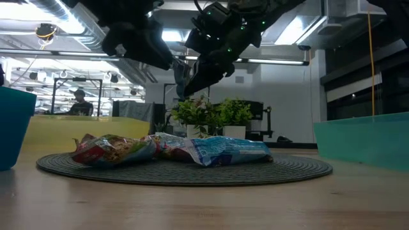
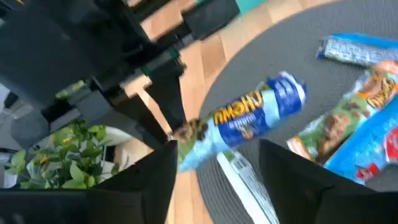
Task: Pick and place Granola Bars by type
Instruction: Put the blue granola bar into the yellow bin
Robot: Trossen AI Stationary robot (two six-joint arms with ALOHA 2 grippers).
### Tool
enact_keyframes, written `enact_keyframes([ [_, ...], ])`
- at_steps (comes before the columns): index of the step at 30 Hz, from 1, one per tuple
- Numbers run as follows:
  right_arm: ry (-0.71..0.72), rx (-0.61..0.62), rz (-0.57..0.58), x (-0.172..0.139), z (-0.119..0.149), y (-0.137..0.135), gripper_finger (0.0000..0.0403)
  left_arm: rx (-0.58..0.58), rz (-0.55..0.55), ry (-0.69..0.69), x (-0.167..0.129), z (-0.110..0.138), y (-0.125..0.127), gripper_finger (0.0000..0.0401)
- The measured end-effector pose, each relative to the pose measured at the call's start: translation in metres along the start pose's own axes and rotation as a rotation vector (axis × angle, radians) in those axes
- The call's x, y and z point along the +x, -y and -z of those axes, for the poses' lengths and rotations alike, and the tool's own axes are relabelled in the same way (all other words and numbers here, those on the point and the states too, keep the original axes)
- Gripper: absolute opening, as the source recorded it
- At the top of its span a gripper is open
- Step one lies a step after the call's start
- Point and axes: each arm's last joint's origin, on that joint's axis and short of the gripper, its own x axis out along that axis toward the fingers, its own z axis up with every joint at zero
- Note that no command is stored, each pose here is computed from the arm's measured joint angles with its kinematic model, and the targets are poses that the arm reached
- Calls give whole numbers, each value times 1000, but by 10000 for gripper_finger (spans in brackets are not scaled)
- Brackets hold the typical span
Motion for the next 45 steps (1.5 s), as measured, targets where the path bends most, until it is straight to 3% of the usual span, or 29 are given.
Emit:
enact_keyframes([
  [8, 28, -17, 15, -1, 0, 7, 63, 20, 48, 27, 3, -4, 11, 258],
  [19, 140, -12, -46, -3, -4, 12, 63, 21, 38, 95, -1, -14, 18, 250],
  [45, 200, -12, -62, -4, -8, 13, 63, -8, 1, 132, -2, -19, 15, 124],
])
